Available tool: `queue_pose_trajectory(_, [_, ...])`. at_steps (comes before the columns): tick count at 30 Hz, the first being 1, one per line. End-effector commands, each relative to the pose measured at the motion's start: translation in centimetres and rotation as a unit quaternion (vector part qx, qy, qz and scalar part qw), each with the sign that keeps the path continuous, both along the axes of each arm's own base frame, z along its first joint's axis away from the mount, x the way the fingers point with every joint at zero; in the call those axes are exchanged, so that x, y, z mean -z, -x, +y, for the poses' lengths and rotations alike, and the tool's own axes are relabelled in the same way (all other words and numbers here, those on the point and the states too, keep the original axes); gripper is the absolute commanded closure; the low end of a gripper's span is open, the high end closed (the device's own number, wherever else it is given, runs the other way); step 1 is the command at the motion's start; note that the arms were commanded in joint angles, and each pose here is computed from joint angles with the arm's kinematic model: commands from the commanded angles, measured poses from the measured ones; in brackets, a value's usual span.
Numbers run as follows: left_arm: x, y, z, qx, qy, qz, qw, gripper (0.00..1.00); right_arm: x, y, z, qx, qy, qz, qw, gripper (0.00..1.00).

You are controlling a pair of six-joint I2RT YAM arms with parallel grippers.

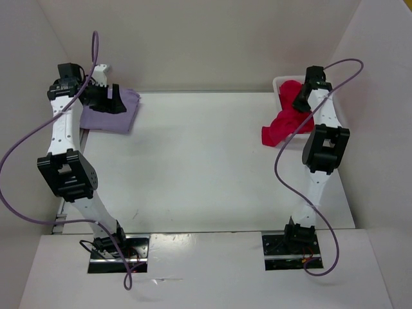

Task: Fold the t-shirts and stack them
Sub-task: Grab crumpled tshirt from bin with the right arm, then move the tshirt to the center of the board

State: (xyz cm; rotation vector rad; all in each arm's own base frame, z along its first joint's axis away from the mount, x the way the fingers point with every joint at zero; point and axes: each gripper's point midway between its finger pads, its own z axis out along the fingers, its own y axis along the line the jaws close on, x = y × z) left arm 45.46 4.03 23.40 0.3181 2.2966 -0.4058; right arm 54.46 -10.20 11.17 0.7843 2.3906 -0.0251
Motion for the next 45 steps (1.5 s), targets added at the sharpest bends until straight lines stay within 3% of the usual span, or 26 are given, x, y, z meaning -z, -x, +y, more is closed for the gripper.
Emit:
queue_pose_trajectory(1, [-3.5,-0.8,0.3,0.006,-0.018,-0.058,0.998,0.14,-9.5,-0.1,-1.3,0.014,0.053,-0.100,0.993,1.00])
queue_pose_trajectory(4, [-3.9,-0.8,0.1,0.007,-0.012,-0.062,0.998,0.14,-13.2,0.4,-2.0,0.016,0.082,-0.132,0.988,1.00])
queue_pose_trajectory(10, [-4.7,-0.7,0.1,0.004,-0.012,-0.069,0.998,0.14,-26.4,2.3,0.7,0.001,0.134,-0.275,0.952,1.00])
queue_pose_trajectory(16, [-4.6,-0.5,0.3,-0.002,-0.018,-0.068,0.998,0.14,-41.8,7.2,11.8,-0.086,0.191,-0.433,0.877,1.00])
queue_pose_trajectory(17, [-4.6,-0.5,0.3,-0.005,-0.015,-0.066,0.998,0.14,-43.9,8.4,15.5,-0.118,0.183,-0.461,0.860,1.00])
queue_pose_trajectory(19, [-4.6,-0.5,0.3,-0.005,-0.015,-0.066,0.998,0.13,-47.7,10.8,18.0,-0.143,0.180,-0.501,0.834,1.00])
queue_pose_trajectory(22, [-5.0,-0.1,0.5,-0.011,-0.023,-0.069,0.997,0.10,-50.4,13.4,21.9,-0.178,0.141,-0.538,0.812,1.00])
queue_pose_trajectory(26, [-5.1,-0.1,0.7,-0.012,-0.031,-0.073,0.997,0.09,-48.4,13.0,26.1,-0.248,0.064,-0.525,0.812,1.00])
queue_pose_trajectory(28, [-5.1,-0.1,0.7,-0.012,-0.031,-0.073,0.997,0.09,-44.2,11.1,27.1,-0.259,0.056,-0.470,0.842,1.00])
queue_pose_trajectory(30, [-5.1,0.1,0.8,-0.013,-0.038,-0.074,0.996,0.09,-39.8,9.4,28.1,-0.277,0.056,-0.413,0.866,0.91])
queue_pose_trajectory(31, [-5.1,0.1,0.8,-0.013,-0.038,-0.074,0.996,0.09,-35.1,7.6,28.4,-0.287,0.065,-0.349,0.890,0.63])
queue_pose_trajectory(32, [-4.7,0.2,0.8,-0.013,-0.036,-0.069,0.997,0.09,-32.9,6.9,28.2,-0.289,0.063,-0.319,0.900,0.45])
queue_pose_trajectory(34, [-4.7,0.2,0.9,-0.016,-0.040,-0.068,0.997,0.09,-26.7,5.4,27.9,-0.293,0.063,-0.237,0.924,0.23])
queue_pose_trajectory(35, [-4.3,0.3,0.9,-0.016,-0.038,-0.063,0.997,0.09,-25.1,5.3,28.1,-0.299,0.062,-0.215,0.928,0.04])
queue_pose_trajectory(38, [-3.6,0.7,0.9,-0.004,-0.047,-0.055,0.997,0.09,-24.2,5.4,28.0,-0.304,0.056,-0.206,0.929,0.00])
queue_pose_trajectory(42, [-0.6,3.1,-3.1,0.101,-0.066,-0.007,0.993,0.09,-26.0,6.7,27.4,-0.303,0.057,-0.239,0.921,0.00])
queue_pose_trajectory(43, [0.2,3.5,-4.4,0.127,-0.070,0.001,0.989,0.10,-23.7,7.1,27.2,-0.308,0.062,-0.216,0.924,0.00])
queue_pose_trajectory(44, [0.5,4.1,-5.6,0.149,-0.077,0.005,0.986,0.10,-26.7,8.0,26.7,-0.297,0.063,-0.265,0.915,0.00])
queue_pose_trajectory(45, [1.2,4.4,-7.1,0.172,-0.083,0.011,0.981,0.10,-26.7,8.5,26.5,-0.296,0.062,-0.272,0.913,0.00])
